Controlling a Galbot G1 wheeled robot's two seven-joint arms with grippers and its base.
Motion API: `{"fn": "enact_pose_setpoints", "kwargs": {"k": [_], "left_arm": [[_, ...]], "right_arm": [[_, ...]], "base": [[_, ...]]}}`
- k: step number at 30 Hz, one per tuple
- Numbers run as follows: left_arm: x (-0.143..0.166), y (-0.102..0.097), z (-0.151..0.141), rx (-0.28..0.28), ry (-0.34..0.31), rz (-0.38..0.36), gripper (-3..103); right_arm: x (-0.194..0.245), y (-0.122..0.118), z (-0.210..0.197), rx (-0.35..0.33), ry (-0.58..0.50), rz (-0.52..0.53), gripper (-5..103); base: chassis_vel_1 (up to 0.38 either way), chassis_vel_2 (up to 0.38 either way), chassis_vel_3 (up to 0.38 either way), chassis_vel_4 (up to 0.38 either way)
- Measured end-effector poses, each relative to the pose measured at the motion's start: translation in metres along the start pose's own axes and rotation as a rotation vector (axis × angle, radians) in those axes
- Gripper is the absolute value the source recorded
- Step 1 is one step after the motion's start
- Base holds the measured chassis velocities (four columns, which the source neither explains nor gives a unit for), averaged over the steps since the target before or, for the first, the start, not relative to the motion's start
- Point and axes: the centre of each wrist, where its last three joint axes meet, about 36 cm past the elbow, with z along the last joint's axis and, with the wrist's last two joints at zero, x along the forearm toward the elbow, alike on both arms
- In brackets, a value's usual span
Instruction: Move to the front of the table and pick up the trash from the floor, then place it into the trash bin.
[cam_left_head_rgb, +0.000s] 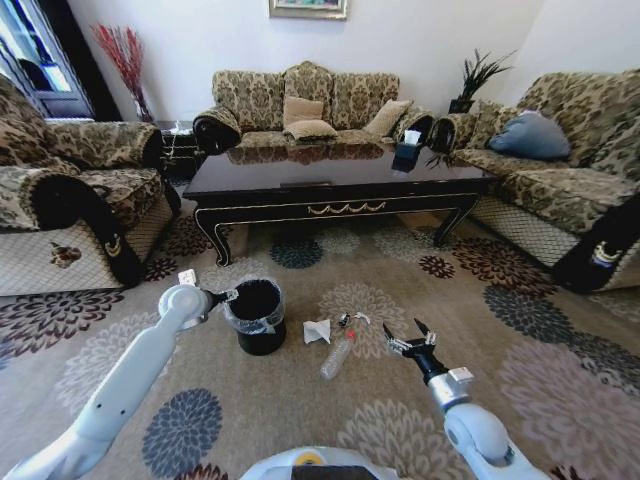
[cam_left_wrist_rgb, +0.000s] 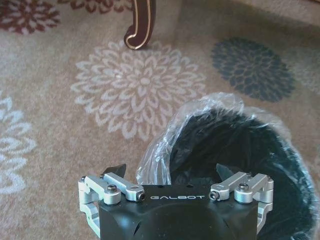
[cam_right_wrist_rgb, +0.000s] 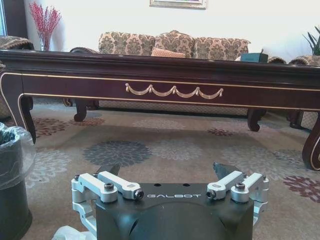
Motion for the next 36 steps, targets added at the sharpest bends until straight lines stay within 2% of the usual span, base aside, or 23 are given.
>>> {"fn": "enact_pose_setpoints", "kwargs": {"k": [9, 16, 24, 26, 27, 28, 29, 30, 33, 35, 36], "left_arm": [[-0.035, 0.007, -0.006, 0.065, 0.075, -0.038, 100], [-0.065, -0.006, -0.008, 0.13, 0.134, -0.03, 100], [-0.079, 0.0, -0.006, 0.159, 0.161, -0.067, 101], [-0.082, 0.001, -0.007, 0.165, 0.164, -0.072, 98], [-0.083, 0.001, -0.01, 0.169, 0.164, -0.075, 92], [-0.083, 0.001, -0.01, 0.17, 0.164, -0.075, 92], [-0.084, 0.001, -0.011, 0.172, 0.164, -0.074, 86], [-0.084, 0.001, -0.011, 0.172, 0.164, -0.074, 86], [-0.085, -0.001, -0.012, 0.177, 0.168, -0.069, 70], [-0.085, -0.002, -0.012, 0.177, 0.169, -0.068, 70], [-0.086, -0.003, -0.011, 0.176, 0.17, -0.068, 64]], "right_arm": [[0.001, 0.001, 0.001, -0.003, 0.003, 0.003, 100], [0.004, 0.001, 0.002, 0.0, 0.01, 0.004, 100], [0.002, -0.006, 0.001, -0.001, 0.005, 0.022, 100], [0.0, -0.008, -0.001, -0.001, 0.001, 0.026, 100], [-0.001, -0.009, -0.002, -0.001, 0.0, 0.027, 100], [-0.001, -0.009, -0.002, -0.001, 0.0, 0.027, 100], [-0.001, -0.009, -0.002, -0.002, 0.001, 0.027, 100], [-0.001, -0.009, -0.002, -0.002, 0.001, 0.027, 100], [0.002, -0.006, 0.001, -0.006, 0.008, 0.027, 100], [0.003, -0.006, 0.001, -0.006, 0.01, 0.027, 100], [0.003, -0.006, 0.002, -0.005, 0.012, 0.027, 100]], "base": [[0.0, 0.0, 0.0, 0.0], [0.0, 0.0, 0.0, 0.0], [0.0, 0.0, 0.0, 0.0], [0.0, 0.0, 0.0, 0.0], [0.0, 0.0, 0.0, 0.0], [0.0, 0.0, 0.0, 0.0], [0.0, 0.0, 0.0, 0.0], [0.0, 0.0, 0.0, 0.0], [0.0, 0.0, 0.0, 0.0], [0.0, 0.0, 0.0, 0.0], [0.0, 0.0, 0.0, 0.0]]}}
